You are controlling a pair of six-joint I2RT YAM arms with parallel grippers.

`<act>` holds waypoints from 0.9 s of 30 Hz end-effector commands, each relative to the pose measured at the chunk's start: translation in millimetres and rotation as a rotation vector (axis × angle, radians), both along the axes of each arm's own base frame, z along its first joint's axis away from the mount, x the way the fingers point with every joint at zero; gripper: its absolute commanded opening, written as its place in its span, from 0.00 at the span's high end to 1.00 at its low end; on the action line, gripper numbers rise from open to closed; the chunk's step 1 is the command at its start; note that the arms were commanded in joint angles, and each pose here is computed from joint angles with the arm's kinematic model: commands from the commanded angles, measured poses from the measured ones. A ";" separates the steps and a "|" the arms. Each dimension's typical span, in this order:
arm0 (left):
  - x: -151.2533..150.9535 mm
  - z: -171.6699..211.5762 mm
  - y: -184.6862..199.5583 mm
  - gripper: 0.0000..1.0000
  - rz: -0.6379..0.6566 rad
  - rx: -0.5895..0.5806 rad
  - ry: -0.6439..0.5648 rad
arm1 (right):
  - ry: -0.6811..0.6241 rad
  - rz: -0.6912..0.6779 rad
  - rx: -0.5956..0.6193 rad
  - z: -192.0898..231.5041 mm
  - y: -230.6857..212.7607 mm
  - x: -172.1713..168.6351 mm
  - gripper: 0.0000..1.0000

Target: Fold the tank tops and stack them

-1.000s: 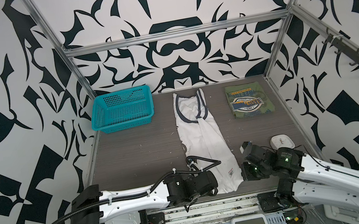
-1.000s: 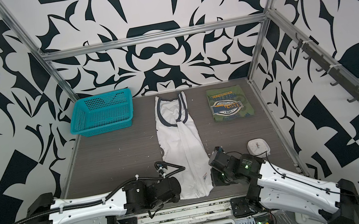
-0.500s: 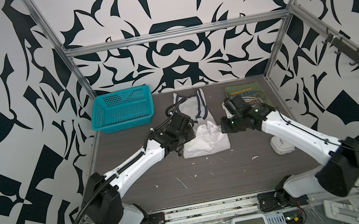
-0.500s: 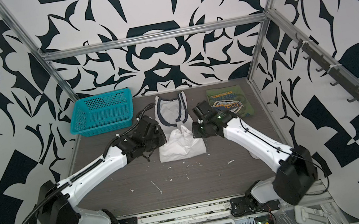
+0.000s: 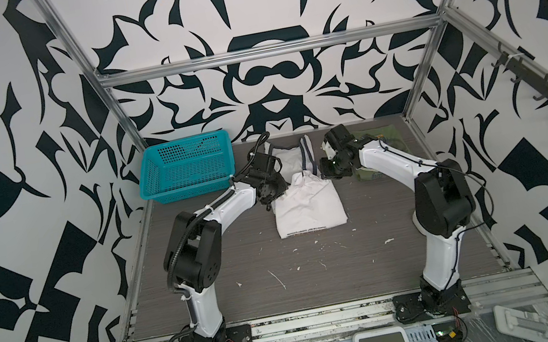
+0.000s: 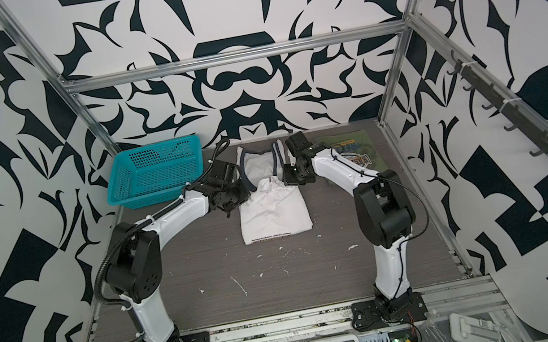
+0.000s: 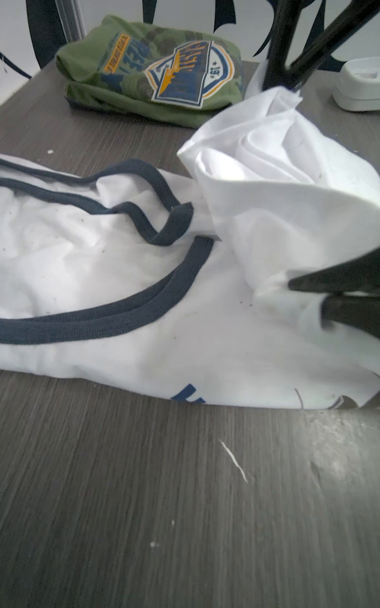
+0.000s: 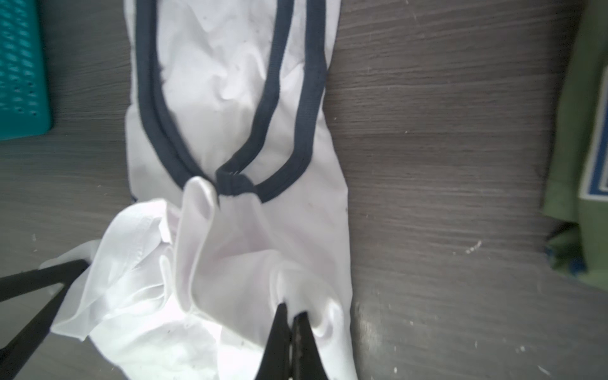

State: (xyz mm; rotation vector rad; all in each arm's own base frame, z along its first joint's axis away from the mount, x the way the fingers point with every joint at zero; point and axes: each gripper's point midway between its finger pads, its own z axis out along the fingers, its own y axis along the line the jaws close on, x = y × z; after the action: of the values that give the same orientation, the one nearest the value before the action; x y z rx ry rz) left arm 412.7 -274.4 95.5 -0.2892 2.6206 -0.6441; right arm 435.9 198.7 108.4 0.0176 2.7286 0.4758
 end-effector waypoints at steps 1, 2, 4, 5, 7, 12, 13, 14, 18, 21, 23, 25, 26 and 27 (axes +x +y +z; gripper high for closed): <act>12.0 3.3 2.1 0.98 0.029 -0.020 -0.008 | -0.050 0.027 0.041 17.2 12.8 16.9 1.00; 13.0 0.5 5.1 0.90 0.046 -0.022 0.000 | -0.044 0.027 0.039 13.4 13.6 18.8 1.00; 15.9 -2.3 7.9 0.76 0.062 -0.029 0.006 | -0.038 0.019 0.024 8.7 11.6 23.9 0.86; 17.5 -3.4 8.4 0.70 0.063 -0.028 0.009 | -0.031 0.012 0.011 6.5 9.2 25.0 0.78; 19.9 -4.1 16.1 0.57 0.082 -0.005 0.022 | -0.030 -0.004 -0.027 7.9 2.4 25.7 0.64; 20.0 20.1 41.8 0.40 0.120 0.066 -0.046 | -0.062 -0.031 -0.102 30.2 -15.1 10.5 0.54; 17.7 25.2 43.8 0.40 0.118 0.070 -0.059 | -0.072 -0.020 -0.099 31.9 -12.8 5.3 0.53; 12.7 27.3 45.1 0.40 0.116 0.070 -0.061 | -0.084 -0.010 -0.095 34.1 -9.6 0.8 0.53; -1.6 27.9 31.4 0.43 0.073 0.046 -0.079 | -0.077 0.046 -0.057 25.8 11.8 -7.8 0.55; 0.2 21.5 14.2 0.45 0.030 0.023 -0.082 | -0.046 0.068 -0.035 11.2 24.4 -2.0 0.58; 6.7 12.6 5.7 0.47 0.010 0.013 -0.066 | -0.036 0.077 -0.008 3.1 33.8 6.4 0.61; 15.5 2.0 0.4 0.48 0.003 0.018 -0.057 | -0.028 0.074 -0.024 -6.2 35.2 16.0 0.62; 22.1 -3.4 -1.3 0.48 0.001 0.019 -0.051 | -0.026 0.077 -0.035 -10.0 35.7 22.0 0.63; 28.4 -9.4 -1.0 0.49 0.004 0.024 -0.045 | -0.021 0.083 -0.050 -14.8 35.4 27.1 0.63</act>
State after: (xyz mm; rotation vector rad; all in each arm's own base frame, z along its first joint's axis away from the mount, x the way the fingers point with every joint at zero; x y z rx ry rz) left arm 424.7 -273.7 100.1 -0.2796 2.5712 -0.6111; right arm 444.0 231.9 84.5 -0.0985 2.7635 0.4246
